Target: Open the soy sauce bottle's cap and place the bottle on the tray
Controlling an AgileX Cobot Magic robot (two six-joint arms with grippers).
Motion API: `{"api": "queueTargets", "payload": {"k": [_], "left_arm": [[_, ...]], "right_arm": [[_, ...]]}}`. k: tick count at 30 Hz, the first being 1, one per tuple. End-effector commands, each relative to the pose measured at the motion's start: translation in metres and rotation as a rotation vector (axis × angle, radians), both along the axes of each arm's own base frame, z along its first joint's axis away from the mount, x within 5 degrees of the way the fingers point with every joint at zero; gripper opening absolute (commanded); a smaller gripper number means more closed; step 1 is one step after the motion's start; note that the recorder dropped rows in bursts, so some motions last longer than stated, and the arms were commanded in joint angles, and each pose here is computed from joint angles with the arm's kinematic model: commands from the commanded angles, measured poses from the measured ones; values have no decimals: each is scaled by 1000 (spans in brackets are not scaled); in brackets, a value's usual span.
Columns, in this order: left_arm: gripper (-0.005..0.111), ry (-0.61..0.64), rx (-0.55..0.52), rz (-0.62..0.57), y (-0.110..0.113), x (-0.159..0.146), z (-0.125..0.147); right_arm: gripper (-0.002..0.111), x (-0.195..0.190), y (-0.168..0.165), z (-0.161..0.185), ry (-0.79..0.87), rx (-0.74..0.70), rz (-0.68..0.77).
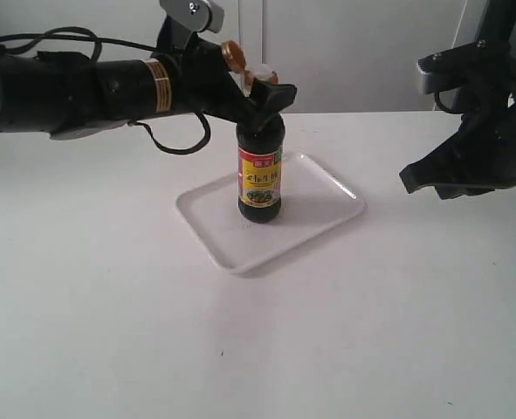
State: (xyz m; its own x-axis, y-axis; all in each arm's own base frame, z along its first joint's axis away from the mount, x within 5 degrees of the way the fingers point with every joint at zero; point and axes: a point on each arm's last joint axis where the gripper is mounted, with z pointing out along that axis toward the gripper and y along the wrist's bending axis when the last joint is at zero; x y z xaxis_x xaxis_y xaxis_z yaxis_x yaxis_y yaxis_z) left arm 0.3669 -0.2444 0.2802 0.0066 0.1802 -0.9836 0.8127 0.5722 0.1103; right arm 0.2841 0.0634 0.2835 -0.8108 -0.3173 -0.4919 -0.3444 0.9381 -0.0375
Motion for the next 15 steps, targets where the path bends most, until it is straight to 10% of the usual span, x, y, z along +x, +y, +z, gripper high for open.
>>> {"api": "queueTargets", "payload": {"k": [1,15], "left_arm": [[105,-48,-16,-3,4,-8,23],[105,-151,-21,20,20,-32,76]], "right_arm": [[0,0,-2,3,-9,5,-11],[0,0,-2,3,-11,6,-11]]}}
